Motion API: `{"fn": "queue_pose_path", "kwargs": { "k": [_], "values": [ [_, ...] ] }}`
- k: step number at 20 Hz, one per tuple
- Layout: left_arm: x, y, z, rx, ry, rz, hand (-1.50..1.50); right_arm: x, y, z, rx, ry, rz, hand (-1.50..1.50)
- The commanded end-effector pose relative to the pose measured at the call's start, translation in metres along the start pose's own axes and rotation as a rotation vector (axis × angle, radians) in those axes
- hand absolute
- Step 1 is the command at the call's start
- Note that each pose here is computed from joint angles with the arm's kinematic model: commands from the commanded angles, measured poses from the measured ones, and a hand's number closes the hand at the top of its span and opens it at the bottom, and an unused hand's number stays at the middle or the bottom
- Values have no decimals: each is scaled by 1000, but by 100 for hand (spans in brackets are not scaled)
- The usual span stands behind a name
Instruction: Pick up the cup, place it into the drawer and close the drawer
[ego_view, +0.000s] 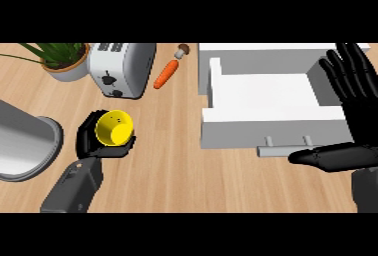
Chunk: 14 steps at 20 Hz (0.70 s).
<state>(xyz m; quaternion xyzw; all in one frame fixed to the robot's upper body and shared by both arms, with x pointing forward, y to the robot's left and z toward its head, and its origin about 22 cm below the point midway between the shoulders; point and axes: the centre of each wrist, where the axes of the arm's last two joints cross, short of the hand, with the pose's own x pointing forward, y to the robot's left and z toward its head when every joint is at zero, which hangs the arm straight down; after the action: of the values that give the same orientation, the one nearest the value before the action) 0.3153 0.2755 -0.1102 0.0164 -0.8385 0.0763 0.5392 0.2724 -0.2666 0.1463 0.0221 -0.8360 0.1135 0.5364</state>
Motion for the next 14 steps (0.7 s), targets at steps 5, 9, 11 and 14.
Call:
{"fn": "queue_pose_path", "kwargs": {
  "k": [5,9,11,14],
  "values": [
    [37,-93,-81,-186,-152,132,150,0,-4,-1,-14,25,28,-150],
    [62,-118,-104,-303,-164,137,150,-12,-12,15,-29,21,25,-150],
    [85,-118,-123,-354,-163,139,150,8,-7,4,-50,27,38,-150],
    [112,-165,-138,-341,-171,122,150,-5,-13,-1,-34,12,36,-150]
  ]
}}
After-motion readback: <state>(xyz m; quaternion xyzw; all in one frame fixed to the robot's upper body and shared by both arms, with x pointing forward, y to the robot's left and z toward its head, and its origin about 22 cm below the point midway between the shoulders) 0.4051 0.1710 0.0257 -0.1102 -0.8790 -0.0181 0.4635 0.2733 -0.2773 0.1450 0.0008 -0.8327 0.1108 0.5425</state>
